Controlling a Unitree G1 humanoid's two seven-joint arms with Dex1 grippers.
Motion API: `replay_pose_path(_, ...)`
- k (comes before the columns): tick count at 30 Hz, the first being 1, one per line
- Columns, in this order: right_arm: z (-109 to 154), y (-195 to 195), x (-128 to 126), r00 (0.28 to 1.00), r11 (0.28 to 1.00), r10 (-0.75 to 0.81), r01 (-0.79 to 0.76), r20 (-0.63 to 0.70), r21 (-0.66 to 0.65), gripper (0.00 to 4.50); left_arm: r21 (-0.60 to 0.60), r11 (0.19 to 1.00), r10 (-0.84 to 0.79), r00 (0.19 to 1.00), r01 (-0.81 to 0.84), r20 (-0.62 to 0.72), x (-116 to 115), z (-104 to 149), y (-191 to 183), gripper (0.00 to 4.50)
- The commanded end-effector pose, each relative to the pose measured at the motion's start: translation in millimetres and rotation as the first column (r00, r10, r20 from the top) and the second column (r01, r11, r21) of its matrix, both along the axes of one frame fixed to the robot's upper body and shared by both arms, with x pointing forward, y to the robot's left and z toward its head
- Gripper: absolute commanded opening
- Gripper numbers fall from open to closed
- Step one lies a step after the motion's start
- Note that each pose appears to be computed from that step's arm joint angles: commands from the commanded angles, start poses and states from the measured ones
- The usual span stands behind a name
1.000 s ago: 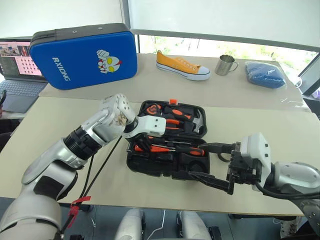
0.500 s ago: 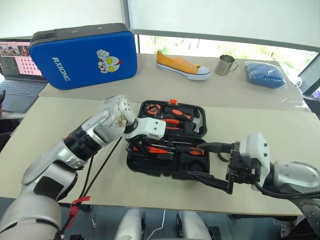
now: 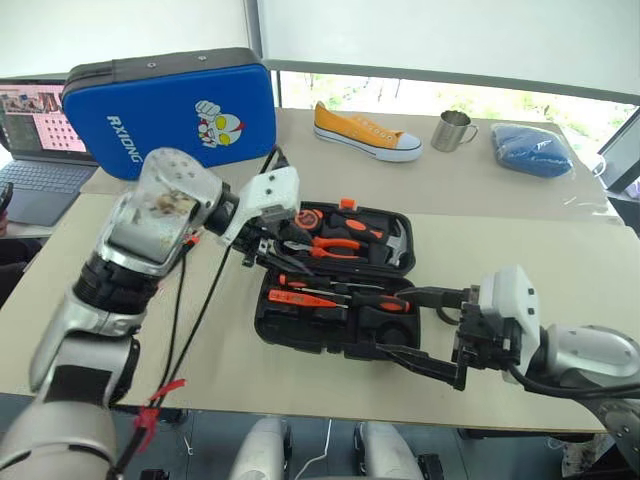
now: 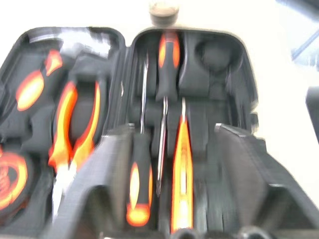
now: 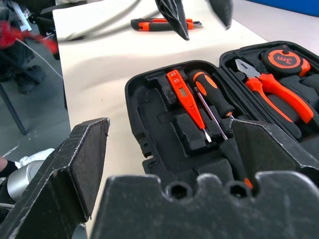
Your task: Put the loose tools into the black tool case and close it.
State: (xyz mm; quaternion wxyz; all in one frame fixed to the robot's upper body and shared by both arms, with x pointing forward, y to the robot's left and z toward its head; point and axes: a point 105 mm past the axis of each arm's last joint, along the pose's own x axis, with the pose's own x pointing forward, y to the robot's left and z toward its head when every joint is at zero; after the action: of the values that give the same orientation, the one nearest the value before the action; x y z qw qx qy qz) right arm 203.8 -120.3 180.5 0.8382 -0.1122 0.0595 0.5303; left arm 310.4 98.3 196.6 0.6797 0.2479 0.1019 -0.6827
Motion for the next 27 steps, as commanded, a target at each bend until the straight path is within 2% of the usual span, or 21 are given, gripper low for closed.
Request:
replay_pose_path(1,10,0,-3,0.999,1.0,0.018,-0.018,0.036,0.004,4.5,-0.155,0.988,0.018,0.998,-0.008,0.062,1,-2,7,0.86)
replay_pose_path(3,11,-1,-3,0.999,1.0,0.015,-0.015,0.031,0.004,4.5,-0.186,0.983,0.028,0.996,-0.011,0.087,2,-12,8,0.13)
replay_pose_path(4,11,-2,-2,0.999,1.0,0.014,-0.014,0.03,0.003,4.5,-0.193,0.981,0.028,0.996,-0.011,0.088,2,-15,8,0.02)
replay_pose_path(8,10,-2,-1,1.0,1.0,0.014,-0.014,0.027,0.003,4.5,-0.157,0.988,-0.005,0.998,0.014,0.058,-2,-38,13,0.02)
replay_pose_path(12,9,-1,-1,1.0,1.0,0.016,-0.016,0.021,0.006,4.5,-0.106,0.994,0.013,0.992,0.0,0.126,5,-54,12,0.02)
replay_pose_path(27,11,1,-1,1.0,1.0,0.016,-0.016,0.021,0.003,4.5,-0.065,0.996,-0.045,0.98,0.058,0.193,6,-80,4,0.02)
